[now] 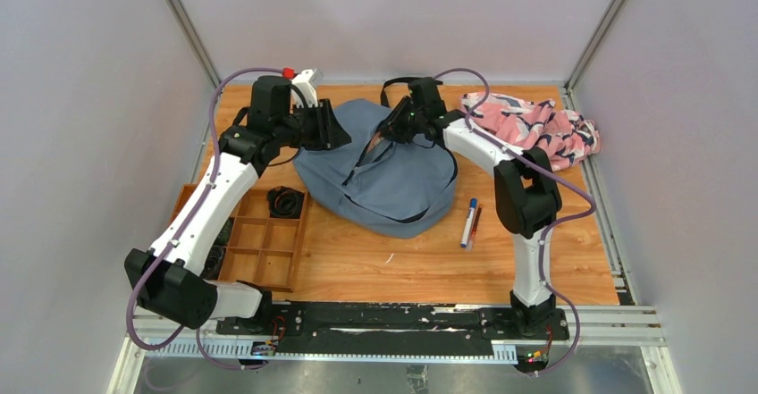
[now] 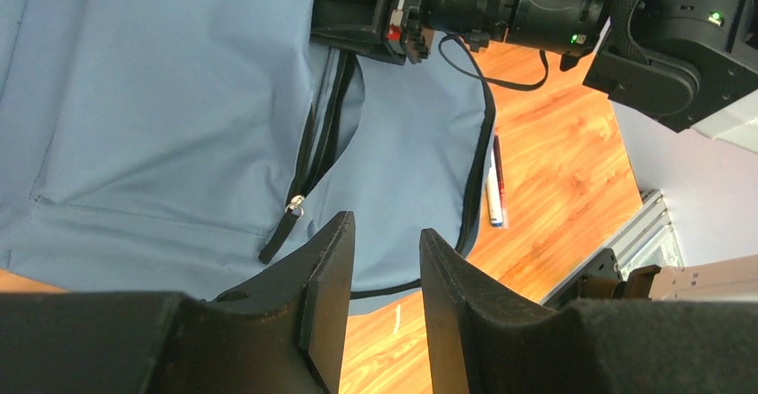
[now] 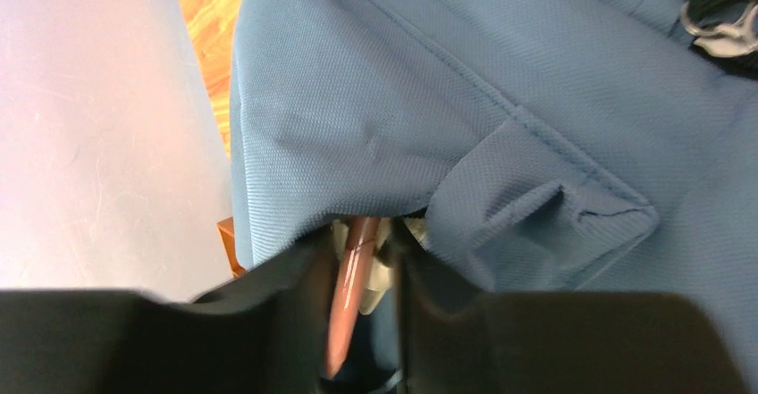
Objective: Pack the student bag
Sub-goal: Place the stationery in the student bag.
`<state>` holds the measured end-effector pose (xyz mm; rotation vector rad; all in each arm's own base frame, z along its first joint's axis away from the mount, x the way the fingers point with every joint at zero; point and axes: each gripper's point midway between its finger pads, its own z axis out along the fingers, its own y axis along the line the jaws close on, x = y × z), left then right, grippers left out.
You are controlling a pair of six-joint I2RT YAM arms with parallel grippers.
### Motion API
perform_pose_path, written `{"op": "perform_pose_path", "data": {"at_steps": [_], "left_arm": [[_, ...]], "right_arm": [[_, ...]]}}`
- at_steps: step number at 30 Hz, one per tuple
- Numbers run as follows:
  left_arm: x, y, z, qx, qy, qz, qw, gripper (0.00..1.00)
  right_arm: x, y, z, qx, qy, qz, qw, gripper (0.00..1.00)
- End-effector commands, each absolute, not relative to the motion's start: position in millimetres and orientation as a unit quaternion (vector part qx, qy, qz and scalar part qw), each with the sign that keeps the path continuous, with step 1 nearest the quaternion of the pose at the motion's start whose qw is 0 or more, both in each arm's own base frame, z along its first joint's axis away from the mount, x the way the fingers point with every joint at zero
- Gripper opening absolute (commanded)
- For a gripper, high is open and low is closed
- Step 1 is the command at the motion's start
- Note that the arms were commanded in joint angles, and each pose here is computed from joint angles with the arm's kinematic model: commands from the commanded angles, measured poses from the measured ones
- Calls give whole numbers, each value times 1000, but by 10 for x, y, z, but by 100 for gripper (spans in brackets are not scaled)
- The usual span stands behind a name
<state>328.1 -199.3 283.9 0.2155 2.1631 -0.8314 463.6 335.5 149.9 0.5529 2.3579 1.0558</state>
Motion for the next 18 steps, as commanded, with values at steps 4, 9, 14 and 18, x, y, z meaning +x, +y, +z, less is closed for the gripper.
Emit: {"op": "perform_pose_path", "data": {"at_steps": [4, 9, 14, 18], "left_arm": [[3275, -1996, 2890, 95, 845, -334, 407, 40], [3264, -2005, 2854, 96, 847, -336, 400, 40], [3281, -2016, 2841, 95, 846, -338, 401, 40], [3279, -2067, 2815, 101, 847, -349, 389, 40]], "right_arm": [[4466, 3554, 1716, 148, 860, 391, 293, 50], [4211, 3420, 1950, 106, 860, 377, 327, 50], [3937, 3165, 2210, 68, 860, 359, 356, 47], [3737, 2770, 2189, 23, 878, 282, 387, 50]]}}
